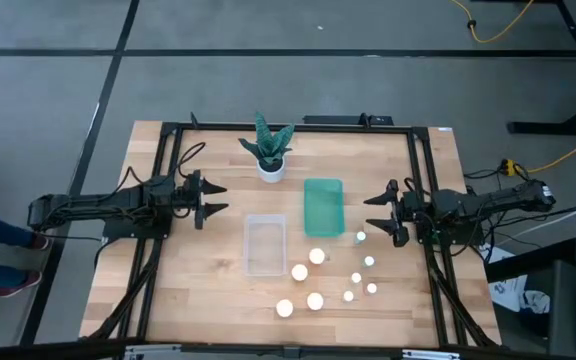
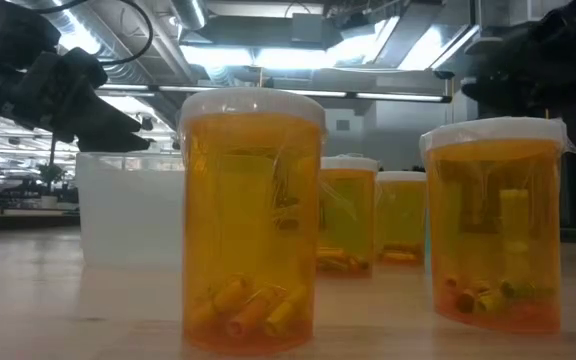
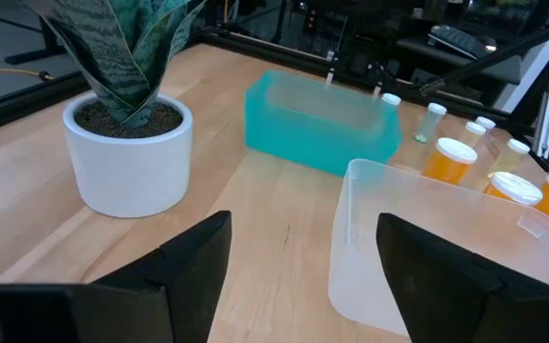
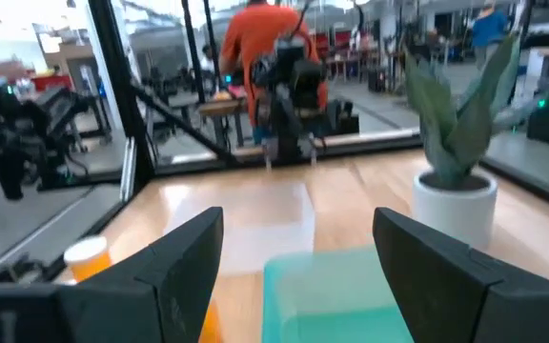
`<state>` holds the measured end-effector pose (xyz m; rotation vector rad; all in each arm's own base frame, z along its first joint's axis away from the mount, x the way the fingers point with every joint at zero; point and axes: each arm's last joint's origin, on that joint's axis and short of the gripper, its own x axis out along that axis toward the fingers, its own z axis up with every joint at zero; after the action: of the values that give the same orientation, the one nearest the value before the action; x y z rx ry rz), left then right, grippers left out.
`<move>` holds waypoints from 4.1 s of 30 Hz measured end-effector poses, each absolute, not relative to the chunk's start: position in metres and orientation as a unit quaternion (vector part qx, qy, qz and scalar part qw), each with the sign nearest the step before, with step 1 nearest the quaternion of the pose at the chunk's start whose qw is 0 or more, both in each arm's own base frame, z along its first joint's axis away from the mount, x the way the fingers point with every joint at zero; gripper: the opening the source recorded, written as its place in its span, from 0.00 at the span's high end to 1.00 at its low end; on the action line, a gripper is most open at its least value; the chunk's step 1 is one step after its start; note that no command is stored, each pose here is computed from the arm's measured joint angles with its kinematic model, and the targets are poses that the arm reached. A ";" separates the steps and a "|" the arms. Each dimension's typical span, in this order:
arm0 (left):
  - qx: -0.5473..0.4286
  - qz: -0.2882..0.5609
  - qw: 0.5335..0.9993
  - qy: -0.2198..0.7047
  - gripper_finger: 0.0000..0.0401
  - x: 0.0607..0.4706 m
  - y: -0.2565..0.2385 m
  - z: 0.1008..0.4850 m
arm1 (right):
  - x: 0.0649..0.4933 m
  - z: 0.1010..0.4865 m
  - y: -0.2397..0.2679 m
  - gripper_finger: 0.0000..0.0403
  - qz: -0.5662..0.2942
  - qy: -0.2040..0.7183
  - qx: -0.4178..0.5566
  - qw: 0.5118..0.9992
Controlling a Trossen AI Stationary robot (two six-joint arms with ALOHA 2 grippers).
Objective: Pick and place medicine bottles into bin by pill shape (circle, oval)
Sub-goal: Put the small blue pill bottle into the green bin
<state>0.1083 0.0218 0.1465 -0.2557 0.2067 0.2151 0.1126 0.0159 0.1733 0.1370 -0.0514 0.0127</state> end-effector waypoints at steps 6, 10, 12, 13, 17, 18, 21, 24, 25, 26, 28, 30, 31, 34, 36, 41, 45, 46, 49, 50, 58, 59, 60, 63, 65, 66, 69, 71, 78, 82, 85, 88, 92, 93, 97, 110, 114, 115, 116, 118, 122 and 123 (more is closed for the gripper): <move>-0.127 0.107 0.981 0.103 0.37 0.108 0.022 0.146 | 0.126 0.172 0.019 0.32 0.007 -0.022 0.071 0.997; -0.127 0.107 0.981 0.103 0.37 0.108 0.022 0.146 | 0.139 0.171 0.021 0.32 0.004 0.016 0.075 0.997; -0.126 0.107 0.981 0.103 0.37 0.108 0.022 0.146 | 0.148 0.175 0.023 0.32 0.003 0.033 0.071 0.997; -0.124 0.107 0.981 0.103 0.37 0.108 0.022 0.147 | 0.153 0.178 0.024 0.32 0.002 0.039 0.069 0.997; -0.120 0.109 0.981 0.103 0.37 0.108 0.022 0.147 | 0.174 0.183 0.028 0.32 0.002 0.074 0.035 0.997; -0.120 0.109 0.982 0.103 0.37 0.108 0.022 0.147 | 0.179 0.184 0.029 0.32 0.003 0.082 0.025 0.996; -0.119 0.110 0.981 0.102 0.37 0.108 0.022 0.147 | 0.191 0.186 0.031 0.32 0.005 0.109 -0.005 0.994; -0.121 0.111 0.981 0.102 0.37 0.108 0.022 0.147 | 0.197 0.190 0.032 0.32 0.005 0.152 -0.019 0.988; -0.109 0.113 0.982 0.103 0.37 0.108 0.022 0.147 | 0.198 0.192 0.032 0.32 0.004 0.167 -0.017 0.986; -0.095 0.118 0.983 0.104 0.37 0.108 0.023 0.147 | 0.199 0.195 0.032 0.32 0.003 0.179 -0.012 0.984; -0.083 0.124 0.983 0.105 0.37 0.108 0.023 0.147 | 0.200 0.203 0.033 0.32 -0.001 0.192 0.005 0.981; -0.083 0.124 0.983 0.105 0.37 0.108 0.023 0.147 | 0.201 0.213 0.033 0.32 -0.002 0.189 0.017 0.982; -0.084 0.123 0.983 0.105 0.37 0.108 0.023 0.147 | 0.201 0.218 0.033 0.32 -0.002 0.185 0.022 0.983; -0.085 0.105 0.985 0.106 0.37 0.108 0.022 0.147 | 0.199 0.231 0.033 0.32 -0.003 0.166 0.032 0.986; -0.086 0.092 0.986 0.106 0.37 0.109 0.021 0.147 | 0.197 0.237 0.032 0.32 -0.002 0.150 0.037 0.988; -0.078 0.068 0.989 0.105 0.37 0.109 0.020 0.147 | 0.190 0.240 0.031 0.32 -0.004 0.146 0.052 0.988; -0.071 0.052 0.991 0.105 0.37 0.109 0.018 0.148 | 0.188 0.238 0.031 0.32 0.005 0.163 0.050 0.985; -0.071 0.048 0.991 0.105 0.37 0.109 0.017 0.148 | 0.187 0.236 0.032 0.32 0.010 0.173 0.060 0.983; -0.070 0.038 0.991 0.106 0.37 0.110 0.015 0.148 | 0.187 0.235 0.032 0.32 0.006 0.180 0.093 0.979; -0.071 0.035 0.991 0.106 0.37 0.110 0.014 0.148 | 0.187 0.235 0.032 0.32 0.006 0.180 0.097 0.979; -0.070 0.012 0.992 0.108 0.37 0.110 0.009 0.148 | 0.186 0.233 0.032 0.32 0.016 0.188 0.037 0.981; -0.070 0.011 0.992 0.108 0.37 0.110 0.008 0.148 | 0.186 0.233 0.031 0.32 0.016 0.188 0.030 0.982; -0.070 0.010 0.992 0.108 0.37 0.110 0.008 0.148 | 0.186 0.233 0.031 0.32 0.017 0.189 0.024 0.981; -0.073 0.008 0.992 0.099 0.37 0.111 0.008 0.149 | 0.183 0.233 0.031 0.32 0.024 0.197 -0.011 0.980; -0.069 0.007 0.995 0.072 0.37 0.112 0.008 0.154 | 0.180 0.232 0.030 0.32 0.029 0.206 -0.038 0.977; -0.065 0.006 0.996 0.059 0.37 0.112 0.008 0.157 | 0.177 0.231 0.030 0.32 0.031 0.214 -0.049 0.975; -0.037 0.004 0.999 0.031 0.37 0.112 0.008 0.162 | 0.172 0.232 0.028 0.32 0.015 0.220 -0.058 0.974; -0.019 0.003 1.000 0.023 0.37 0.113 0.008 0.164 | 0.169 0.233 0.027 0.32 0.000 0.219 -0.044 0.975; -0.047 -0.002 0.999 0.028 0.37 0.112 0.008 0.163 | 0.167 0.237 0.026 0.32 -0.008 0.204 -0.006 0.979; -0.071 -0.015 0.996 0.058 0.37 0.112 0.007 0.158 | 0.168 0.238 0.026 0.32 -0.008 0.198 -0.005 0.980; -0.073 -0.022 0.994 0.076 0.37 0.112 0.006 0.154 | 0.168 0.238 0.026 0.32 -0.009 0.198 -0.002 0.980; -0.075 -0.021 0.993 0.089 0.37 0.111 0.006 0.152 | 0.168 0.238 0.026 0.32 -0.009 0.197 -0.002 0.980; -0.076 -0.020 0.992 0.103 0.37 0.111 0.006 0.149 | 0.168 0.239 0.026 0.32 -0.010 0.196 0.005 0.981; -0.074 -0.020 0.992 0.103 0.37 0.111 0.006 0.149 | 0.168 0.239 0.026 0.32 -0.012 0.195 0.013 0.981; -0.064 -0.018 0.992 0.103 0.37 0.111 0.006 0.149 | 0.169 0.241 0.026 0.32 -0.019 0.185 0.054 0.981; -0.063 -0.018 0.993 0.103 0.37 0.111 0.006 0.149 | 0.169 0.241 0.026 0.32 -0.016 0.185 0.038 0.982; -0.059 -0.018 0.993 0.103 0.37 0.111 0.006 0.149 | 0.169 0.240 0.026 0.32 -0.005 0.186 -0.016 0.982; -0.059 -0.018 0.993 0.103 0.37 0.111 0.006 0.149 | 0.169 0.240 0.026 0.32 -0.006 0.186 -0.014 0.982; -0.059 -0.018 0.993 0.103 0.37 0.111 0.006 0.149 | 0.169 0.240 0.026 0.32 -0.008 0.186 -0.003 0.983; -0.059 -0.018 0.993 0.102 0.37 0.111 0.006 0.149 | 0.169 0.241 0.026 0.32 -0.012 0.184 0.021 0.983; -0.059 -0.018 0.993 0.102 0.37 0.111 0.006 0.149 | 0.170 0.239 0.027 0.32 -0.014 0.188 0.028 0.982; -0.059 -0.018 0.993 0.102 0.37 0.111 0.006 0.149 | 0.171 0.239 0.027 0.32 -0.014 0.190 0.028 0.981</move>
<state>0.1106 0.0065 0.1489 -0.1191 0.2050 -0.0351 0.1711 0.0268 0.2387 0.0562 0.3816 -0.0288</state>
